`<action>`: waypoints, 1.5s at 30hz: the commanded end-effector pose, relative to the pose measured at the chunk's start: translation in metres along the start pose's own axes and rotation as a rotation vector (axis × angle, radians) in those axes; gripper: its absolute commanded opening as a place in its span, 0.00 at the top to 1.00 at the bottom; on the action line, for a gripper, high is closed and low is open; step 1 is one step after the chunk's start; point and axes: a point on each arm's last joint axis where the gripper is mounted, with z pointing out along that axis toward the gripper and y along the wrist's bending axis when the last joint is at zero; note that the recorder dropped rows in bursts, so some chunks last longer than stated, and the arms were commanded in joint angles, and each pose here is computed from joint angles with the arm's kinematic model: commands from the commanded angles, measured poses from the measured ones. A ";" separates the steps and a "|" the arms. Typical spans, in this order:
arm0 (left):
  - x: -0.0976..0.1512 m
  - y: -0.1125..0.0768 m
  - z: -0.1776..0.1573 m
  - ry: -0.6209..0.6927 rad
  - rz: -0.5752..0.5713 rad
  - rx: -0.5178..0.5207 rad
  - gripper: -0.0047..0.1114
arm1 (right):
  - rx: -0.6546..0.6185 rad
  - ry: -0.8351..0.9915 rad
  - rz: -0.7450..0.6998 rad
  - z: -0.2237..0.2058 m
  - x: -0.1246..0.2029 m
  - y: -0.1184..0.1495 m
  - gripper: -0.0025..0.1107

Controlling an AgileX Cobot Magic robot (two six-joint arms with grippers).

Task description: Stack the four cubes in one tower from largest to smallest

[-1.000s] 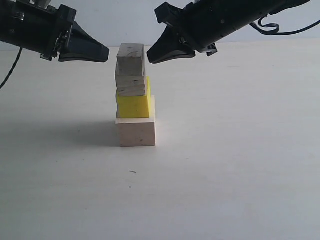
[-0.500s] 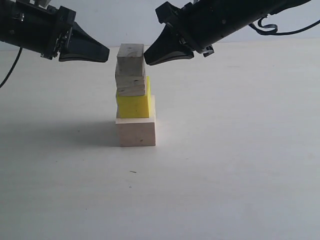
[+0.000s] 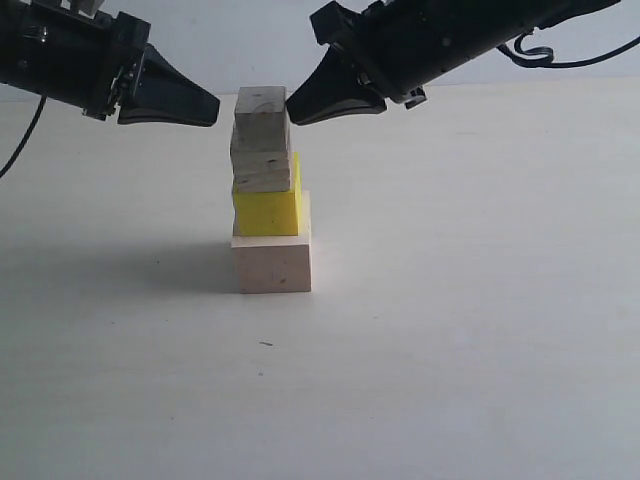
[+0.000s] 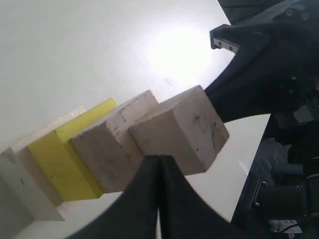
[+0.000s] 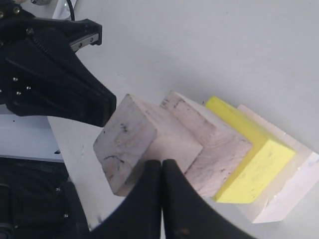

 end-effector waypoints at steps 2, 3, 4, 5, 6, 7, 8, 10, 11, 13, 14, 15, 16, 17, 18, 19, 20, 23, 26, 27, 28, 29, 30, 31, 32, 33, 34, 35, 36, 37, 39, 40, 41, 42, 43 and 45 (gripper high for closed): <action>-0.002 -0.003 -0.002 -0.014 0.004 0.017 0.96 | 0.006 -0.029 -0.011 -0.001 -0.003 0.000 0.98; -0.002 -0.003 -0.002 -0.014 0.004 0.017 0.96 | 0.006 -0.029 -0.011 -0.001 -0.003 0.000 0.98; -0.002 -0.003 -0.002 -0.014 0.004 0.017 0.96 | 0.006 -0.029 -0.011 -0.001 -0.003 0.000 0.98; -0.002 -0.003 -0.002 -0.013 0.007 0.019 0.96 | 0.007 -0.031 -0.012 -0.001 -0.004 0.000 0.98; -0.002 -0.003 -0.002 -0.013 0.007 0.019 0.96 | 0.009 -0.033 -0.012 -0.001 -0.004 0.000 0.98; -0.002 -0.003 -0.002 -0.013 0.007 0.019 0.96 | 0.009 -0.033 -0.012 -0.001 -0.004 0.000 0.98; -0.002 -0.003 -0.002 -0.014 0.008 0.021 0.96 | 0.010 -0.033 -0.010 -0.001 -0.004 0.000 0.98; -0.002 -0.003 -0.002 -0.015 0.007 0.022 0.96 | 0.010 -0.028 -0.007 0.001 -0.003 -0.003 0.98; -0.002 -0.003 -0.002 -0.013 0.010 0.024 0.96 | 0.010 -0.025 -0.003 0.002 -0.003 -0.004 0.98; -0.002 -0.003 -0.002 -0.013 0.009 0.026 0.96 | 0.005 -0.019 0.006 0.005 -0.002 -0.007 0.98; -0.002 -0.004 -0.002 -0.012 0.009 0.027 0.96 | 0.005 -0.017 0.008 0.005 -0.002 -0.007 0.98; -0.002 -0.004 -0.002 -0.012 0.009 0.027 0.96 | 0.005 -0.016 0.009 0.006 -0.002 -0.008 0.98; -0.002 -0.004 -0.002 -0.011 0.009 0.029 0.96 | 0.005 -0.016 0.009 0.006 -0.002 -0.008 0.98; -0.002 -0.004 -0.002 -0.010 0.009 0.029 0.96 | 0.007 -0.018 0.010 0.006 -0.002 -0.008 0.98; -0.002 -0.004 -0.002 -0.009 0.009 0.030 0.96 | 0.004 -0.020 0.012 0.006 -0.002 -0.008 0.98; -0.002 -0.004 -0.002 -0.010 0.011 0.030 0.96 | 0.002 -0.019 0.012 0.006 -0.002 -0.008 0.98; -0.002 -0.004 -0.002 -0.010 0.015 0.030 0.96 | 0.002 -0.019 0.012 0.006 -0.002 -0.008 0.98; -0.002 -0.004 -0.002 -0.010 0.015 0.030 0.96 | -0.010 -0.008 0.013 0.006 -0.001 -0.007 0.98; -0.002 -0.004 -0.002 -0.010 0.018 0.030 0.96 | -0.008 -0.010 0.013 0.006 -0.001 -0.007 0.98; -0.002 -0.004 -0.002 -0.010 0.018 0.030 0.96 | -0.011 -0.015 0.010 0.006 -0.002 -0.007 0.98; -0.002 -0.004 -0.002 -0.010 0.018 0.030 0.96 | -0.015 -0.019 0.014 0.006 -0.002 -0.006 0.98; -0.002 -0.004 -0.002 -0.008 0.018 0.032 0.96 | -0.017 -0.021 0.013 0.006 -0.002 -0.006 0.98; -0.002 -0.004 -0.002 -0.005 0.018 0.036 0.96 | -0.017 -0.021 0.007 0.006 -0.002 -0.006 0.98; -0.001 -0.005 -0.002 -0.004 0.018 0.038 0.96 | -0.017 -0.021 0.000 0.006 -0.002 -0.006 0.98; -0.001 -0.005 -0.002 -0.003 0.018 0.039 0.96 | -0.018 -0.022 -0.002 0.006 -0.003 -0.006 0.98; -0.001 -0.005 -0.002 -0.003 0.018 0.039 0.96 | -0.018 -0.022 -0.002 0.006 -0.003 -0.006 0.98; -0.001 -0.005 -0.002 -0.003 0.018 0.039 0.96 | -0.018 -0.022 0.000 0.006 -0.003 -0.006 0.98; -0.001 -0.005 -0.002 -0.001 0.018 0.042 0.96 | -0.024 -0.016 0.006 0.006 -0.002 -0.005 0.98; -0.001 -0.005 -0.002 -0.001 0.018 0.043 0.96 | -0.028 -0.013 0.008 0.006 -0.002 -0.005 0.98; -0.001 -0.005 -0.002 -0.001 0.018 0.042 0.96 | -0.031 -0.009 0.008 0.006 -0.001 -0.005 0.98; -0.001 -0.005 -0.002 0.002 0.019 0.042 0.96 | -0.041 0.001 0.031 0.006 -0.001 -0.004 0.98; -0.001 -0.005 -0.002 0.003 0.020 0.041 0.96 | -0.044 0.004 0.031 0.006 0.000 -0.004 0.98; -0.001 -0.005 -0.002 0.005 0.021 0.040 0.96 | -0.041 0.007 0.033 0.006 0.000 -0.004 0.98; 0.000 -0.004 -0.002 0.007 0.022 0.038 0.96 | -0.038 0.006 0.032 0.006 0.000 -0.004 0.98; 0.000 -0.004 -0.002 0.007 0.022 0.038 0.96 | -0.037 0.004 0.032 0.006 0.000 -0.004 0.98; 0.000 -0.005 -0.002 0.007 0.024 0.038 0.96 | -0.020 -0.011 0.031 0.006 -0.002 -0.006 0.98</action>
